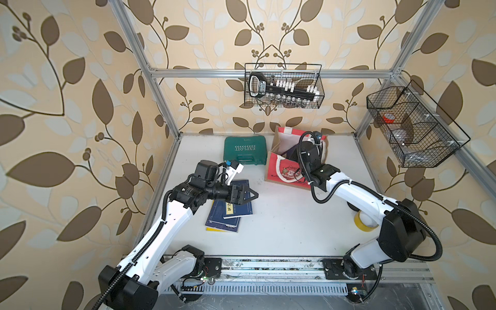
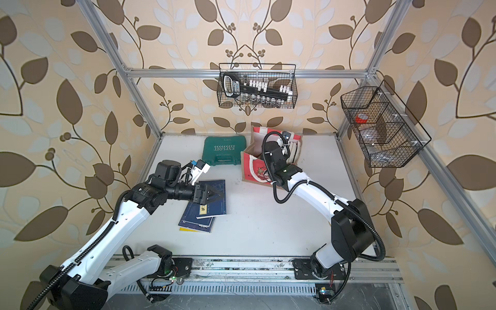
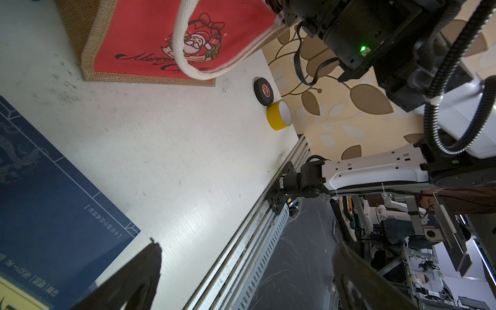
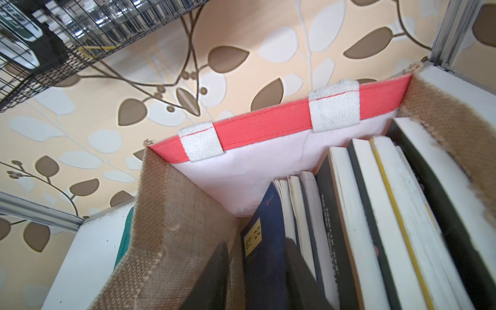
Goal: Put the books into the canvas bag
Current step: Place the book in the canvas bag, then adjust the canvas bag at the center of the board.
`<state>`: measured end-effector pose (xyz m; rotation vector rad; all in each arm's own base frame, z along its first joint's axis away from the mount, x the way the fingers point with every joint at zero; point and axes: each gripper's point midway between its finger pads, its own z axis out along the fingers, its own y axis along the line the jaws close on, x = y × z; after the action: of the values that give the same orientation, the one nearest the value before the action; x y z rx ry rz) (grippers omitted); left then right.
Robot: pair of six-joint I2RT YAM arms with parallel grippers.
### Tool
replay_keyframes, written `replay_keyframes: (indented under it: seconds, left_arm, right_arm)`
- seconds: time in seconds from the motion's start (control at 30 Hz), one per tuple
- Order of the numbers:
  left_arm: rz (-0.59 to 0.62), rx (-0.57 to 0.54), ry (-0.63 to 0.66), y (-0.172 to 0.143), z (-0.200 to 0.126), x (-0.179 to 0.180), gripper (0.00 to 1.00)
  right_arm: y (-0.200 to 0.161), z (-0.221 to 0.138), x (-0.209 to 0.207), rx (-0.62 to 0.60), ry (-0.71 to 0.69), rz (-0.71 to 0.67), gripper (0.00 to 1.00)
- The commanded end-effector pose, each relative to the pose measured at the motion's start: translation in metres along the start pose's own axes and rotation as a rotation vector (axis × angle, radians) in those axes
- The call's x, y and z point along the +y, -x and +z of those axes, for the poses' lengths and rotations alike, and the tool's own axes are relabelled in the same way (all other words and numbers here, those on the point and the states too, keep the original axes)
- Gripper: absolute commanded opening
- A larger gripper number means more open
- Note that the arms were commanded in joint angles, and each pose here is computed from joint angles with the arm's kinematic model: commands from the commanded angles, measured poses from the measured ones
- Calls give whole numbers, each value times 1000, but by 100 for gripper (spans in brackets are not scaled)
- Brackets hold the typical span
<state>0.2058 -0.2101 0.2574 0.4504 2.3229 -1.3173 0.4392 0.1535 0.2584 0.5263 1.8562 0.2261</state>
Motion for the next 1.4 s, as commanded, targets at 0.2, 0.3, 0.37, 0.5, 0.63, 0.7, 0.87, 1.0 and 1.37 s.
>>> replay_keyframes:
  seconds: [0.2, 0.3, 0.37, 0.5, 0.63, 0.7, 0.87, 1.0, 1.37]
  left_arm:
    - [36, -41, -20, 13, -8, -11, 99]
    - [31, -45, -13, 15, -8, -9, 99]
    - [25, -50, -1, 16, -8, -6, 99]
    - [-11, -67, 76, 22, -6, 10, 99]
    - [-51, -75, 106, 33, -2, 20, 99]
    - [-64, -94, 114, 45, 1, 22, 99]
    - [-95, -150, 149, 91, 8, 27, 99]
    - [-192, -166, 190, 128, 24, 44, 99]
    - [-276, -131, 94, 197, 83, 63, 74]
  right_arm:
    - [46, -35, 1, -83, 45, -34, 48]
    - [56, -45, -11, -82, 27, -69, 58]
    - [59, -48, -25, -65, 17, -67, 60]
    - [68, -59, -57, -52, 19, -36, 62]
    - [77, -67, -84, -37, 3, -34, 63]
    - [79, -73, -96, -25, 0, -38, 65]
    - [71, -86, -107, 16, 34, -58, 80]
    - [53, -100, -98, 71, 147, -101, 91]
    - [28, -147, -100, 92, 307, -116, 95]
